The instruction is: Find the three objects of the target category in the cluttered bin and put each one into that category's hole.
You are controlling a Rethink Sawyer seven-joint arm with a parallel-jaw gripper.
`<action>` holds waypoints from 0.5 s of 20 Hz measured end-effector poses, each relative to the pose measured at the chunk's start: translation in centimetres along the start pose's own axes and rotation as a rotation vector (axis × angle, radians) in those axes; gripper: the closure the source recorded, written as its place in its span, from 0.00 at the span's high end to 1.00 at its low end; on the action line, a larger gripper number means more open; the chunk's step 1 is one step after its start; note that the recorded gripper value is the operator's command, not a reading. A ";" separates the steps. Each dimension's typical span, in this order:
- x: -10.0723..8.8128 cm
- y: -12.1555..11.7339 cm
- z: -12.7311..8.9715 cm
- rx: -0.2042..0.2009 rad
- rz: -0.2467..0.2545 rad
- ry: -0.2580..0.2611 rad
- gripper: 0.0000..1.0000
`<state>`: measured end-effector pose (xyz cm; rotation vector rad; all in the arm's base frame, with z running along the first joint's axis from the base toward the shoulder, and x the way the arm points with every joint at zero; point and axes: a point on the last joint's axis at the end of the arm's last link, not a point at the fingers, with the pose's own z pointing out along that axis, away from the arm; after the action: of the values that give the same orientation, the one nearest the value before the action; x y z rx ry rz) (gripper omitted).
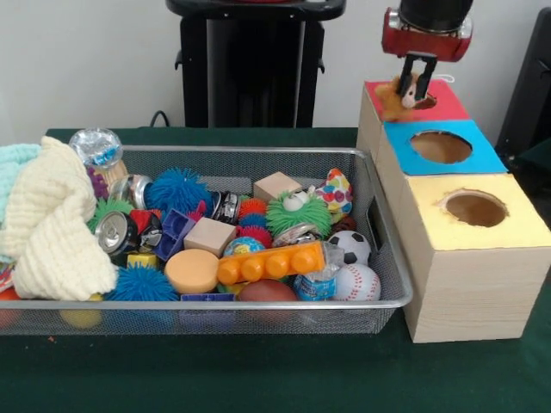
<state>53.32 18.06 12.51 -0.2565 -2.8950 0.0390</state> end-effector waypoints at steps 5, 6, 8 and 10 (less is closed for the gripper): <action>2.5 2.5 -0.6 0.016 -0.038 0.072 0.00; 2.8 2.7 -0.6 0.020 -0.042 0.085 0.00; 3.5 3.0 -0.6 0.029 -0.051 0.112 0.00; 3.8 3.1 -0.6 0.033 -0.053 0.129 0.00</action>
<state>50.31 21.79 13.80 -0.1701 -2.7685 0.0582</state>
